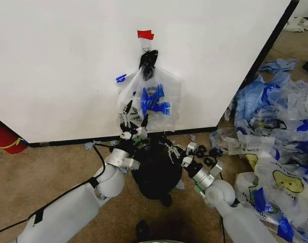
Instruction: Pick up the garbage bag from the wall and place it over the trash bin.
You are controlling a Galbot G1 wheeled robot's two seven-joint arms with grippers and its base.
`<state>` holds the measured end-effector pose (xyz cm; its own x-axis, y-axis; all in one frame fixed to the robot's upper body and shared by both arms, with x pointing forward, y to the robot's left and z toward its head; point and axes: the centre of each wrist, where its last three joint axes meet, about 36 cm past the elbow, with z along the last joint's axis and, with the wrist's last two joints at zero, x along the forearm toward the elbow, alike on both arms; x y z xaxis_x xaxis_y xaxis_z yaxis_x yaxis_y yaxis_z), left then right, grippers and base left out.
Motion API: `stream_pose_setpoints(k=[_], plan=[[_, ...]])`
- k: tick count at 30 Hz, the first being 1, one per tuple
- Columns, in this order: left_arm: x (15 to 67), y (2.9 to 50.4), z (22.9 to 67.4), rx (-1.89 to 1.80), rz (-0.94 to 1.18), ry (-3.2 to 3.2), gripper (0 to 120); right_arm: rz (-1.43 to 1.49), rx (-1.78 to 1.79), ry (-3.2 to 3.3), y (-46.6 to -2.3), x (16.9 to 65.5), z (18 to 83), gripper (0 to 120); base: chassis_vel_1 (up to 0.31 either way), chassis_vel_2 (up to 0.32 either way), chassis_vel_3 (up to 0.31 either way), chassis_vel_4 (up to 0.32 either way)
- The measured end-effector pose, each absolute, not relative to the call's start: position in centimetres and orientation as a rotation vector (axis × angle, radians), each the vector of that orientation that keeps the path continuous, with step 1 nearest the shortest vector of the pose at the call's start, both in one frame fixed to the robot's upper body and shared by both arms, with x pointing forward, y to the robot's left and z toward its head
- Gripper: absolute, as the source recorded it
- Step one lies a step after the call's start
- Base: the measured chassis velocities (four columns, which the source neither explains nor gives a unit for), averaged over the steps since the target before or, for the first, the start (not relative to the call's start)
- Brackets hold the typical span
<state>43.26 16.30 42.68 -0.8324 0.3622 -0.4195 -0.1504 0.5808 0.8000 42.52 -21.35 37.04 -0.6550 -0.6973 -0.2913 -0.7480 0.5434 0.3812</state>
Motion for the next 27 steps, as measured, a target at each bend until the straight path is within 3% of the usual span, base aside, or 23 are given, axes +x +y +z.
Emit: stream_pose_setpoints(k=[17, 27], plan=[[44.6, 13.8, 44.3, -0.047, 1.282, 2.258, 100, 0.739, -1.245, 2.663, -21.5, 42.8, 37.0, 0, 0.0, 0.0, 0.0, 0.0], [43.4, 12.7, 42.9, -0.029, 1.32, 2.268, 100, 0.742, -1.242, 2.661, -21.4, 42.8, 37.0, 0, 0.0, 0.0, 0.0, 0.0]])
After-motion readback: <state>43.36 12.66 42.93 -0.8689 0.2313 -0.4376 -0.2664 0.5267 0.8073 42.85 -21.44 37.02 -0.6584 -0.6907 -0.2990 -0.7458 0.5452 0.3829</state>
